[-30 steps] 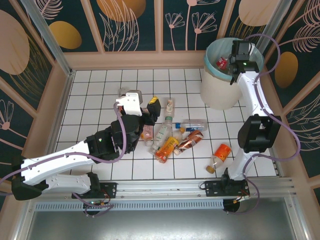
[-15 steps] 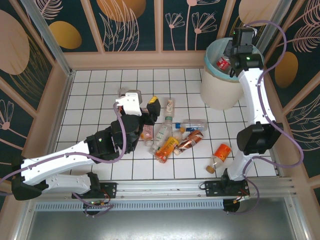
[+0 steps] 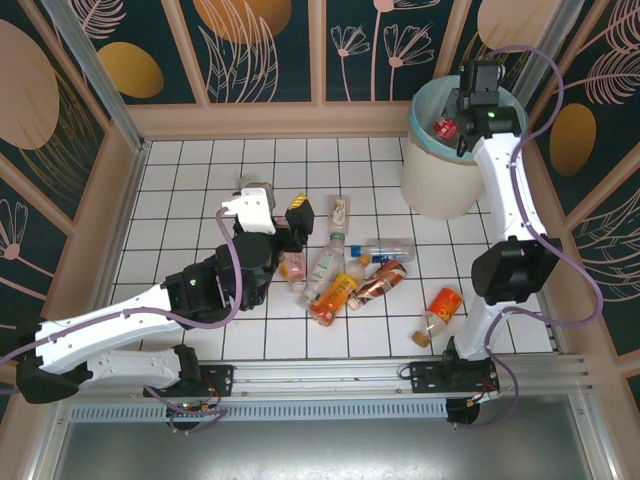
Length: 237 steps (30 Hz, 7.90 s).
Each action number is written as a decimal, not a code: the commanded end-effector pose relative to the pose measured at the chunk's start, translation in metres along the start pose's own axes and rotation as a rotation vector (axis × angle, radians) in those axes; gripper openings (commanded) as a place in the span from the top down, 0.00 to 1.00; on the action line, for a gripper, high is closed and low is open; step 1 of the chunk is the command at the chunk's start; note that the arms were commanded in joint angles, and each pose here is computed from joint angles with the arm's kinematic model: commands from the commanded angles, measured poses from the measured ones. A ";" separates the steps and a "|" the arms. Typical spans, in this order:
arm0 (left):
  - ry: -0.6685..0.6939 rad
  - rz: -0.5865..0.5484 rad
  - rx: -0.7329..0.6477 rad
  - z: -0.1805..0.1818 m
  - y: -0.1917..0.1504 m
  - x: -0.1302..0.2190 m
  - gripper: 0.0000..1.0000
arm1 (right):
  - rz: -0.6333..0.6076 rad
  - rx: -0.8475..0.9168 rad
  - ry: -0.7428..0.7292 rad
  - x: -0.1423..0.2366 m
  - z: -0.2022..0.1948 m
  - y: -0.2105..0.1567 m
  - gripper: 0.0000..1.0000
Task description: Put the plastic bottles in the bin
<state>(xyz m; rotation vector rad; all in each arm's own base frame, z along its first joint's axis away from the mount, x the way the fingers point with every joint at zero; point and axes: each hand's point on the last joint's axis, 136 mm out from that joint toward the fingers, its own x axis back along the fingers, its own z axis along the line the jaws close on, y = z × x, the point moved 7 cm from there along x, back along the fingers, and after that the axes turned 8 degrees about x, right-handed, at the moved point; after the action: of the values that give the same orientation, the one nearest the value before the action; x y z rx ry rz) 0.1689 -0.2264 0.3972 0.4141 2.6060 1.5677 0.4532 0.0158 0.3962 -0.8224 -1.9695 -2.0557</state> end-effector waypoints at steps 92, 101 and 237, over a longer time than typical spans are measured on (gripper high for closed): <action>0.220 0.245 0.417 0.271 0.009 -0.122 0.06 | 0.235 0.431 1.108 0.162 0.379 -0.289 0.90; 0.081 0.307 0.471 0.251 0.012 -0.115 0.11 | 0.228 0.431 1.331 0.188 0.363 -0.281 0.90; -0.247 -0.325 0.506 0.145 0.167 0.027 0.14 | -0.790 -0.137 0.764 0.315 0.120 0.062 1.00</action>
<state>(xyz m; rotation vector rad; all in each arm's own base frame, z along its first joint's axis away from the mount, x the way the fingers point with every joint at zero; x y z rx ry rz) 0.2010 -0.0119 0.4647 0.0822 2.7105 0.4612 0.2577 0.2399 0.5896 1.0445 -1.5087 -2.3820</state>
